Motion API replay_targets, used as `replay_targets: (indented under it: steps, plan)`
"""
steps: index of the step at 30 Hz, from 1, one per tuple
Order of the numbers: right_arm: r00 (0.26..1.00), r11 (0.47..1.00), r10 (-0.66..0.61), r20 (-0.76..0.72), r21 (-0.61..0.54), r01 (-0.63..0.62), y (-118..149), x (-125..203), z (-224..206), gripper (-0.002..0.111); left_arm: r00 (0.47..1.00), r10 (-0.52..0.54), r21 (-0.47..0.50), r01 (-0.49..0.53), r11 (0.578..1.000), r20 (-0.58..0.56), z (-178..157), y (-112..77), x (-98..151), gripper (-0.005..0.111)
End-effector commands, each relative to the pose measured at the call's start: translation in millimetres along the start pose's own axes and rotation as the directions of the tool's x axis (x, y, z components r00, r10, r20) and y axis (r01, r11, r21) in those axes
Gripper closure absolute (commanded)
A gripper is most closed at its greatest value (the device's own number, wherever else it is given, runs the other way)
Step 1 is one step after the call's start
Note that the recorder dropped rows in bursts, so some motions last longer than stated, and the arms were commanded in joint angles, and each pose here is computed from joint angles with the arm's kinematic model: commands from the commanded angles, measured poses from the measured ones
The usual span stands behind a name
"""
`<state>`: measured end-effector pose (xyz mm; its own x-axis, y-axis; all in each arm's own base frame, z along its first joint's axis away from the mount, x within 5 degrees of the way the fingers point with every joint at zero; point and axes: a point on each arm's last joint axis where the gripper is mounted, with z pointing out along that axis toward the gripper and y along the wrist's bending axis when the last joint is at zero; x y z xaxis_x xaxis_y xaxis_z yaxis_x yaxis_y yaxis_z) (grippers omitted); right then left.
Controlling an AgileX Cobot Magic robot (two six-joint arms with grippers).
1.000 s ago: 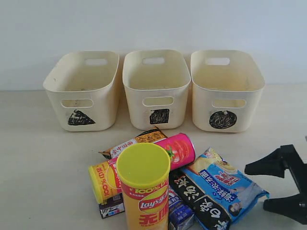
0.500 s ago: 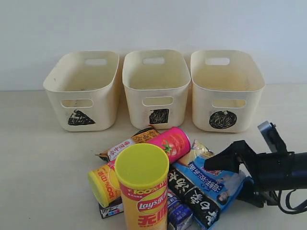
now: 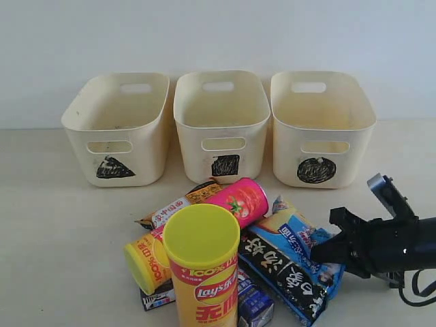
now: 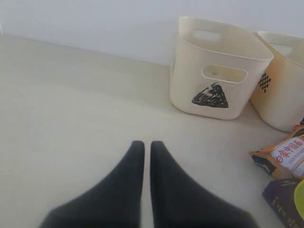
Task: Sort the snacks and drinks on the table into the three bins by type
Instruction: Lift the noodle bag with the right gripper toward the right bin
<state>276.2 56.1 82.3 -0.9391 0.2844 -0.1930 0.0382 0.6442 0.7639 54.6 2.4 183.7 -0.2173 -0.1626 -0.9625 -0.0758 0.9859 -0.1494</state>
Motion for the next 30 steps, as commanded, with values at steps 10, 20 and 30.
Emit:
replay_targets:
  steps: [10, 20, 30]
  plan:
    - [0.987, 0.989, -0.142, 0.076, 0.041, 0.14, 20, -9, -21, 0.108, 1.0, -0.002, 0.004, 0.002, 1.0, 0.022, -1, -0.4, -3, 0.103]
    - [0.972, 0.966, -0.189, 0.142, -0.152, 0.21, 70, -8, -52, 0.108, 1.0, -0.002, 0.004, 0.002, 1.0, 0.022, -1, -0.4, -3, 0.103]
    - [0.933, 0.941, -0.254, 0.255, -0.16, 0.3, 107, -5, -87, 0.108, 1.0, -0.002, 0.004, 0.002, 1.0, 0.022, -1, -0.4, -3, 0.103]
